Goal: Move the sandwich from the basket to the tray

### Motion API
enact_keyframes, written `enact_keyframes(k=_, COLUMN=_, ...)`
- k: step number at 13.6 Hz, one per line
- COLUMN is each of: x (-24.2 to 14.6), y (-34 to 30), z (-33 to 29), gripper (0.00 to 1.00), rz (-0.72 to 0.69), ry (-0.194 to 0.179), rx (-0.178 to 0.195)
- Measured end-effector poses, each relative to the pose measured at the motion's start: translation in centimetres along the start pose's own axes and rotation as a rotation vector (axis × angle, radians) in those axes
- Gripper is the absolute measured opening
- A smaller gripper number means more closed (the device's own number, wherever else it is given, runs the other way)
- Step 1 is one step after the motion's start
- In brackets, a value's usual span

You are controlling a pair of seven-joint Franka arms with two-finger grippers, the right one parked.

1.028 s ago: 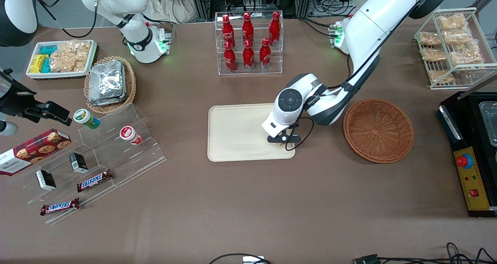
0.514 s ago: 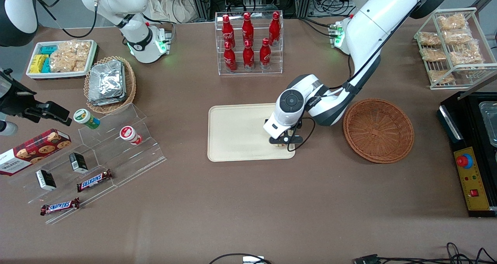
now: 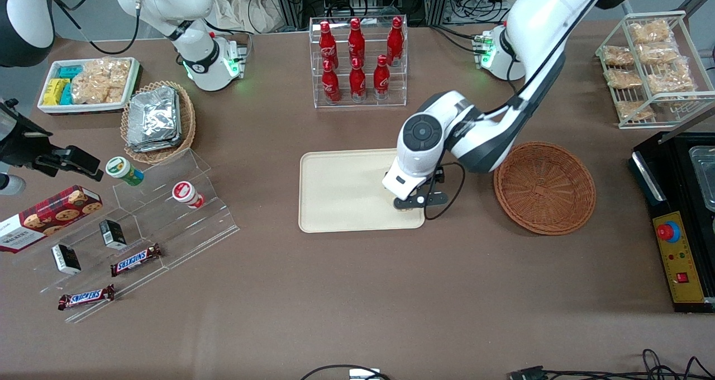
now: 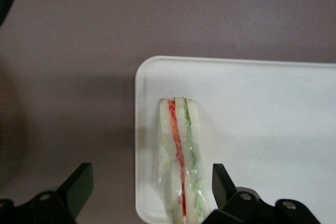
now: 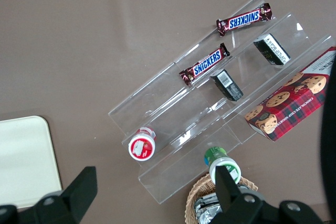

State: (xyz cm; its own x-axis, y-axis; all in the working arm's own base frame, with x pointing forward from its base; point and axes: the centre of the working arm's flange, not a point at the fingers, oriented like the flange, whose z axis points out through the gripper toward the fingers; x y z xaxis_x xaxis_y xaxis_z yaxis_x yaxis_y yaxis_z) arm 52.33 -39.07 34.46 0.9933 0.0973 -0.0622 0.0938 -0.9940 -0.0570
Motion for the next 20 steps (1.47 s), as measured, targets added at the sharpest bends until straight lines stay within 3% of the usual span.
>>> enact_keyframes(k=2, x=-0.5, y=-1.3, z=-5.9, gripper=1.0, rz=-0.026, ry=0.02, rx=0.001)
enact_keyframes(k=4, x=-0.8, y=-4.9, z=-11.0, gripper=1.0, rz=-0.022, ry=0.037, rx=0.054)
enact_keyframes(k=6, x=-0.2, y=-10.4, z=-15.4, gripper=1.0, rz=-0.061, ry=0.034, rx=0.07)
enact_keyframes(k=9, x=0.1, y=-18.9, z=-19.6, gripper=1.0, rz=-0.125, ry=0.052, rx=0.04)
enact_keyframes(k=15, x=0.4, y=-35.4, z=-20.7, gripper=1.0, rz=-0.173, ry=0.034, rx=-0.013)
enact_keyframes(k=20, x=0.6, y=-37.6, z=-21.1, gripper=1.0, rz=-0.141, ry=0.037, rx=-0.026)
